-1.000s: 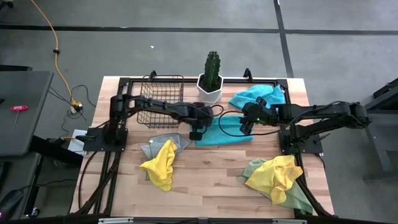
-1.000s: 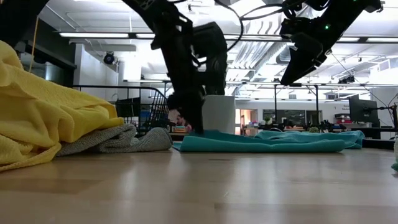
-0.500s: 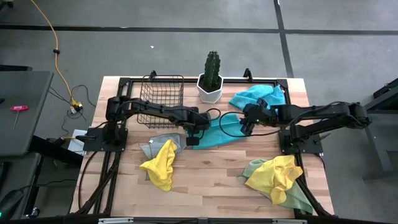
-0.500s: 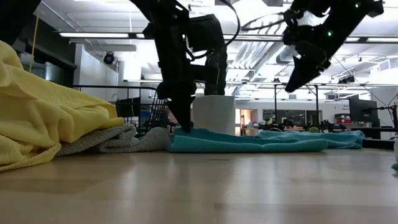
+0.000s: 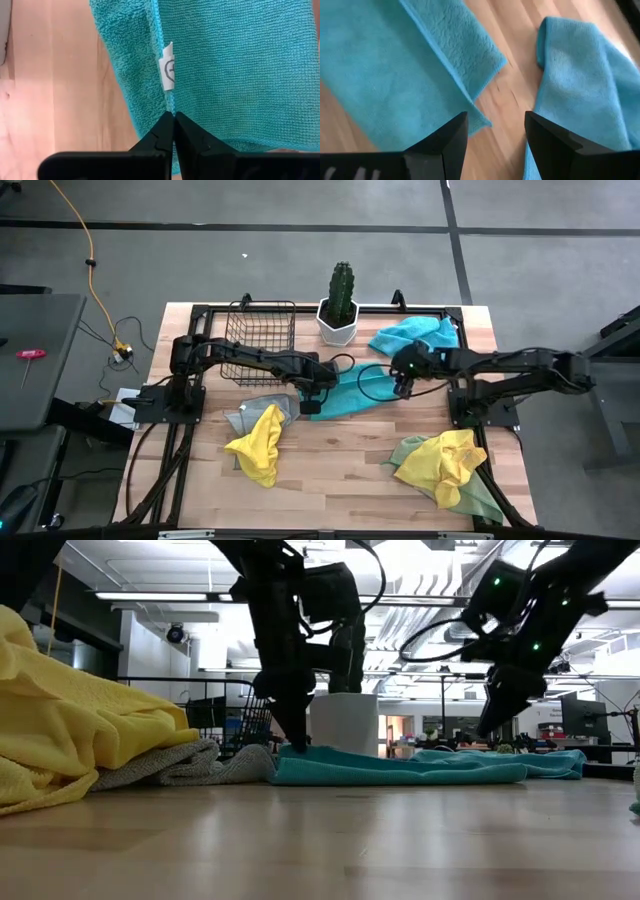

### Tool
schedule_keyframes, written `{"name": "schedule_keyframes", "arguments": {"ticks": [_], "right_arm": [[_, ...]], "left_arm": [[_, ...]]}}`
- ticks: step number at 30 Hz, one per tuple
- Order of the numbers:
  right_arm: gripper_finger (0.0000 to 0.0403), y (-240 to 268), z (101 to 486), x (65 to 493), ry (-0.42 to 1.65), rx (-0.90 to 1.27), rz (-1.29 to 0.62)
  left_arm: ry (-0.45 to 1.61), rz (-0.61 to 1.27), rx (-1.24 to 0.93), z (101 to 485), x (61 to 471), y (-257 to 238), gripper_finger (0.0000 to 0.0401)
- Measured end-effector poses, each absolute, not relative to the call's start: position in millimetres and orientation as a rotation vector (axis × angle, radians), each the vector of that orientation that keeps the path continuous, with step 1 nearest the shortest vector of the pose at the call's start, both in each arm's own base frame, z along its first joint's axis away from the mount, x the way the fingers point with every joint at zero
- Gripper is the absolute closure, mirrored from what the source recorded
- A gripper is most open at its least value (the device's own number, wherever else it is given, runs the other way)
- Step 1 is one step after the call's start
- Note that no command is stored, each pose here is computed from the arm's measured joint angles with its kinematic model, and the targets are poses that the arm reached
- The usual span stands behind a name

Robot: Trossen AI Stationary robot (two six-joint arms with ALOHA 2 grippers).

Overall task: Fold microfiber towels
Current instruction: Fold the top blue microfiber towel on the table

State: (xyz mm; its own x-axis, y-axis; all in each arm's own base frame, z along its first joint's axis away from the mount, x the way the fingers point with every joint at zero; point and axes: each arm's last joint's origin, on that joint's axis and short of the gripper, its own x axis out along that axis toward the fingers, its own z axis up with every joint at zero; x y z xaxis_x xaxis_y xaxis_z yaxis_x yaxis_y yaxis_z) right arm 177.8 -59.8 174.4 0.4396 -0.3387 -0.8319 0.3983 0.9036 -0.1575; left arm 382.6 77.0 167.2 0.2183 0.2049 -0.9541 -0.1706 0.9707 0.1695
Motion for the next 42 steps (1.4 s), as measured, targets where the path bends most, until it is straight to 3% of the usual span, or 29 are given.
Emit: {"name": "schedule_keyframes", "arguments": {"ticks": [9,24,29,34,42], "right_arm": [[0.0214,-79.5,153.6,185.3,1.095,0.055,-0.302],[0.0221,-86.7,131.1,196.4,1.152,0.034,-0.269],[0.0275,-86.7,130.4,196.7,1.153,0.03,-0.262],[0.0381,-86.8,131.6,197.3,1.157,0.025,-0.253],[0.0399,-82.1,152.4,215.2,1.115,0.014,-0.17]], "left_arm": [[1.328,0.26,0.028,167.2,382.4,76.7,0.0401],[1.328,0.257,0.028,167.1,382.4,76.6,0.0401],[1.331,0.256,0.028,167.1,382.2,76.6,0.0401],[1.332,0.256,0.028,169.9,380.8,76.3,0.0401],[1.307,0.271,0.009,177.8,380.2,70.7,0.0401]]}}
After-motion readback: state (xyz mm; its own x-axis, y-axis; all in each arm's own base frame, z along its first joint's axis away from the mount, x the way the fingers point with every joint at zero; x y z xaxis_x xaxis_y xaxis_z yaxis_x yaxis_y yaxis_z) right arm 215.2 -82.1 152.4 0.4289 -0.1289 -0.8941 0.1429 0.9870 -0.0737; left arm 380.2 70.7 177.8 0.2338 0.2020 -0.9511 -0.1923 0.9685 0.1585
